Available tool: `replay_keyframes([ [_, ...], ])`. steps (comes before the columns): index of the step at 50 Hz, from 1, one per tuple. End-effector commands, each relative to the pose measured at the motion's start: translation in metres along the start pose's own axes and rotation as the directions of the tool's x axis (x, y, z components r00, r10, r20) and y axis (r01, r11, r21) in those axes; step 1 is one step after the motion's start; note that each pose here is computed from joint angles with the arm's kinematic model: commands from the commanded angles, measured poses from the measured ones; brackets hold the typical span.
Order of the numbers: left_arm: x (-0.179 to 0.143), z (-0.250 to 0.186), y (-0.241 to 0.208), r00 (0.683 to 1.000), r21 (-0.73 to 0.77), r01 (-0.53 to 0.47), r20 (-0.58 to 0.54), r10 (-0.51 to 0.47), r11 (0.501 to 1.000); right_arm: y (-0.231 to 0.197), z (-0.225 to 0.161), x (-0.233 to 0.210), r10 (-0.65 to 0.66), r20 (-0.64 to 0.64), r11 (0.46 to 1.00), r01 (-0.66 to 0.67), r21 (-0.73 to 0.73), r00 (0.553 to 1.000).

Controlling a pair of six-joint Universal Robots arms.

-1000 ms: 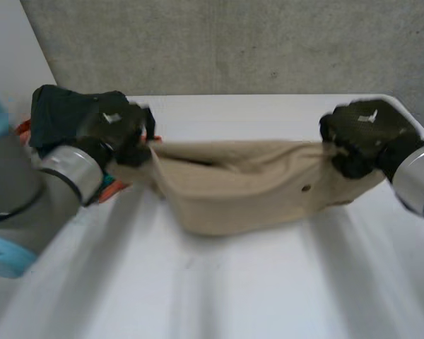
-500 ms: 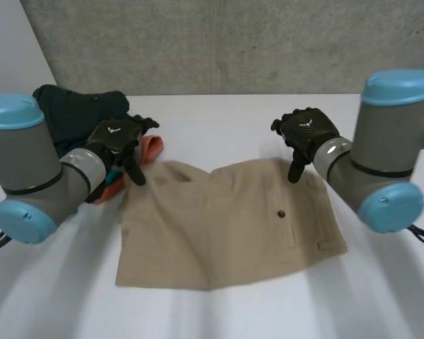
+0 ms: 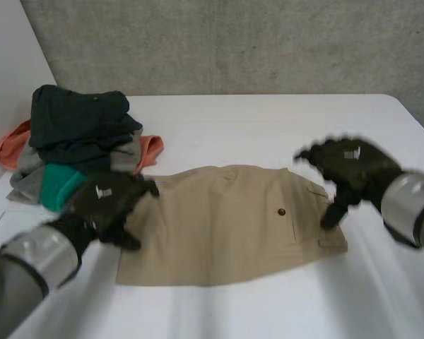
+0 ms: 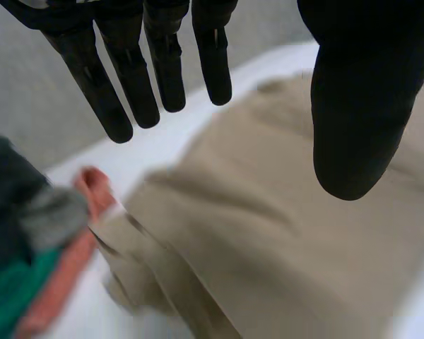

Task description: Fold the laundry.

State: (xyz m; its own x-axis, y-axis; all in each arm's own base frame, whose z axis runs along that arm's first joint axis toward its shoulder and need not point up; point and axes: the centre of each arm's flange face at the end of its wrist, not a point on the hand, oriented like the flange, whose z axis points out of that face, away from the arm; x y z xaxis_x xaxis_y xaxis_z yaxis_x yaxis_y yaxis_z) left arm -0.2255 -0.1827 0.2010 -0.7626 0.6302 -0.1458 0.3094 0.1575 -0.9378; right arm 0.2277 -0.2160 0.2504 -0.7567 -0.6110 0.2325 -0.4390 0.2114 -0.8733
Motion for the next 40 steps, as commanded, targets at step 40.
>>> replay_keyframes([
  [40, -0.005, 0.005, -0.05, 0.979, 0.155, -0.202, 0.005, 0.204, 0.967, -0.025, 0.019, -0.001, -0.086, -0.078, 0.937, 0.107, 0.333, 0.993],
])
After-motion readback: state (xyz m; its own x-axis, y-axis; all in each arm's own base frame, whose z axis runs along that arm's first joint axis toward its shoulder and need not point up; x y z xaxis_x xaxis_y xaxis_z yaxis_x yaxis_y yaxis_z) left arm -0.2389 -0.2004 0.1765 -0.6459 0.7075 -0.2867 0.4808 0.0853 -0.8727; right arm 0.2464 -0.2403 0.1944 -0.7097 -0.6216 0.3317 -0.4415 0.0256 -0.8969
